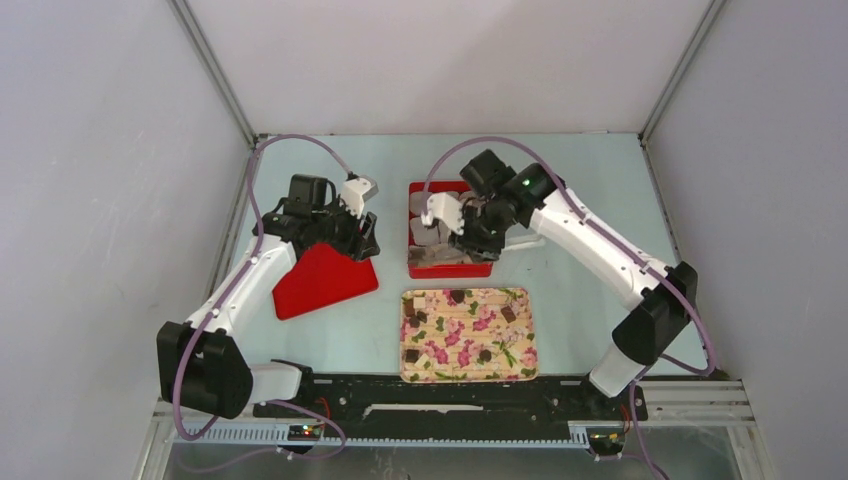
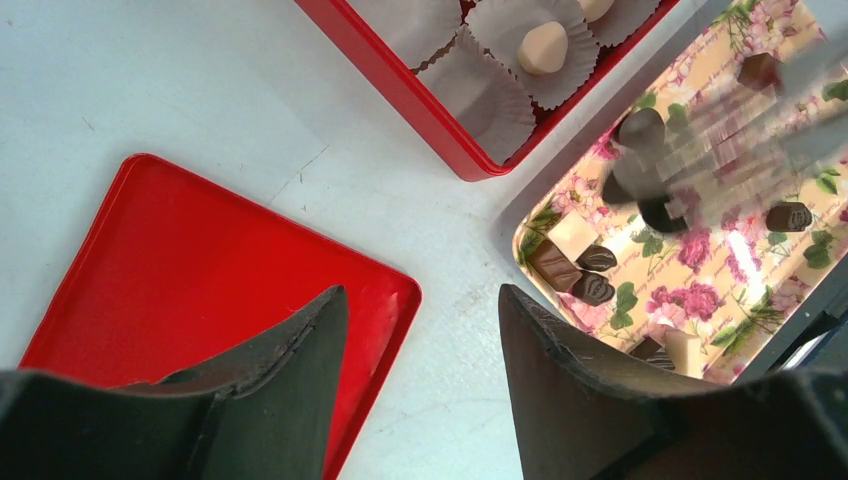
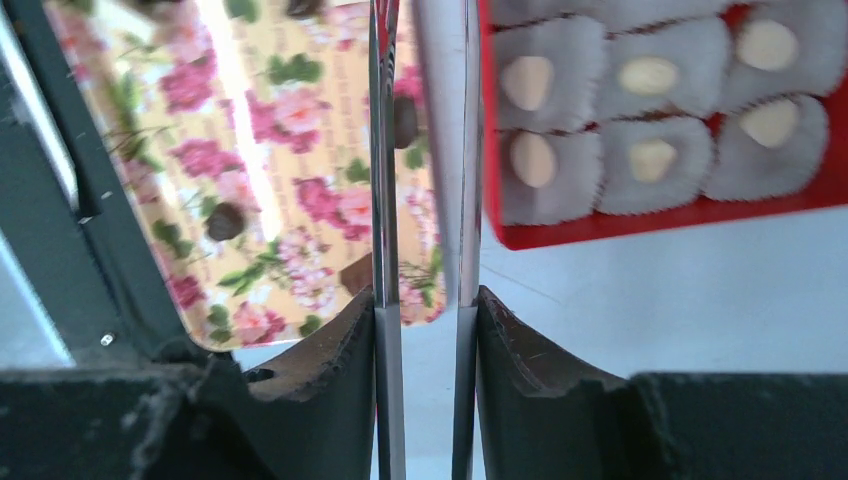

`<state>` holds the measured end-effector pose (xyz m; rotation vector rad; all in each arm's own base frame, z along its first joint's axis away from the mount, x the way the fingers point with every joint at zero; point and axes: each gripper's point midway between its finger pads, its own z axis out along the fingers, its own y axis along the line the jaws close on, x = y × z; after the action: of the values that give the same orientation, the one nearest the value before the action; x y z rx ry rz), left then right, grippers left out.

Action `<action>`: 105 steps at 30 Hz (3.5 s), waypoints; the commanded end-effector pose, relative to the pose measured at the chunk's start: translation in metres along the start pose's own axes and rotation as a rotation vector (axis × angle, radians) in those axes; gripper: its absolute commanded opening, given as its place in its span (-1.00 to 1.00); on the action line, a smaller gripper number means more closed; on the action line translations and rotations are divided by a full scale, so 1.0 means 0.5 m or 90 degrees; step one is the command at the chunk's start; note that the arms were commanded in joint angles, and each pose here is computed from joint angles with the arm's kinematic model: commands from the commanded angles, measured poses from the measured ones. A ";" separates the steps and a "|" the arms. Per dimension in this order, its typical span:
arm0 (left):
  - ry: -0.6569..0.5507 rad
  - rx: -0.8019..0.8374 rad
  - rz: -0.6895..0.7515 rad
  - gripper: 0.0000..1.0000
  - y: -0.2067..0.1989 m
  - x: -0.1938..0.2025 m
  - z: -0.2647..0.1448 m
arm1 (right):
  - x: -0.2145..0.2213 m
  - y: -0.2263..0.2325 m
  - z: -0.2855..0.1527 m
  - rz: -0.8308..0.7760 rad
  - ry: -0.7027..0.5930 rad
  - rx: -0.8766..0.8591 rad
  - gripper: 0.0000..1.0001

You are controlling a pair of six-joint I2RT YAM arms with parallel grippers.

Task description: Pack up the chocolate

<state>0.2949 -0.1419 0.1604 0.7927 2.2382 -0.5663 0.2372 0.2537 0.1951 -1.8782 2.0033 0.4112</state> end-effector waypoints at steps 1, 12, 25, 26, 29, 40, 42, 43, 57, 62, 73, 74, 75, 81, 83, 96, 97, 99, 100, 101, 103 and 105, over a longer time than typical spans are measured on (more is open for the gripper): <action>-0.008 0.011 0.012 0.25 -0.008 0.004 -0.007 | -0.030 -0.112 -0.026 0.048 -0.051 0.110 -0.51; -0.006 -0.003 0.017 0.25 -0.005 0.005 -0.016 | -0.021 -0.305 -0.011 0.213 -0.109 0.169 -0.47; -0.013 -0.058 0.042 0.27 0.009 0.014 -0.045 | -0.017 -0.383 0.065 0.255 -0.101 0.143 -0.41; -0.014 -0.059 0.043 0.27 0.009 0.013 -0.046 | -0.016 -0.387 0.069 0.258 -0.101 0.144 -0.40; -0.015 -0.061 0.044 0.27 0.010 0.015 -0.045 | -0.011 -0.397 0.079 0.262 -0.102 0.145 -0.37; -0.012 -0.067 0.045 0.29 0.014 0.022 -0.044 | 0.002 -0.420 0.139 0.280 -0.094 0.129 -0.32; -0.010 -0.068 0.045 0.29 0.015 0.024 -0.044 | 0.005 -0.426 0.148 0.285 -0.092 0.130 -0.29; -0.009 -0.069 0.045 0.29 0.016 0.024 -0.043 | 0.006 -0.427 0.153 0.286 -0.091 0.128 -0.29; 0.002 -0.064 0.042 0.29 0.019 0.033 -0.032 | -0.002 -0.418 0.146 0.292 -0.098 0.118 -0.10; 0.003 -0.066 0.042 0.29 0.019 0.034 -0.033 | -0.022 -0.398 0.079 0.284 -0.119 0.136 -0.13; -0.007 -0.058 0.031 0.35 0.009 0.029 -0.040 | 0.028 -0.185 -0.061 0.213 -0.147 0.125 -0.16; -0.005 -0.049 0.024 0.35 0.002 0.024 -0.042 | 0.037 -0.154 -0.059 0.203 -0.148 0.107 -0.16; 0.001 -0.031 0.016 0.36 -0.008 0.024 -0.043 | 0.049 -0.120 -0.054 0.190 -0.147 0.089 -0.16; 0.027 0.029 -0.001 0.50 -0.048 -0.005 -0.048 | 0.134 0.014 -0.022 0.133 -0.081 0.055 -0.18; 0.027 0.037 0.016 0.50 -0.062 -0.012 -0.045 | 0.157 0.055 -0.021 0.128 -0.059 0.027 -0.19; 0.065 0.032 0.075 0.57 -0.085 0.010 -0.017 | 0.190 0.155 0.028 0.029 0.035 -0.048 -0.16; 0.063 0.032 0.076 0.57 -0.086 0.008 -0.019 | 0.205 0.157 0.028 0.026 0.067 -0.044 -0.16; 0.062 0.034 0.077 0.57 -0.088 0.009 -0.020 | 0.220 0.167 0.019 0.025 0.087 -0.047 -0.15; 0.062 0.035 0.078 0.57 -0.089 0.010 -0.020 | 0.229 0.175 0.010 0.029 0.095 -0.051 -0.14; 0.063 0.037 0.077 0.57 -0.090 0.011 -0.019 | 0.236 0.182 0.002 0.030 0.097 -0.051 -0.13; 0.065 0.039 0.077 0.57 -0.091 0.013 -0.018 | 0.250 0.199 -0.015 0.033 0.100 -0.054 -0.11; 0.068 0.039 0.077 0.57 -0.091 0.015 -0.018 | 0.268 0.212 -0.028 0.043 0.102 -0.057 -0.09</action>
<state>0.2509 -0.1635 0.1542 0.9815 2.3142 -0.5619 0.1391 0.1617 0.1305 -1.9570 2.1776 0.4225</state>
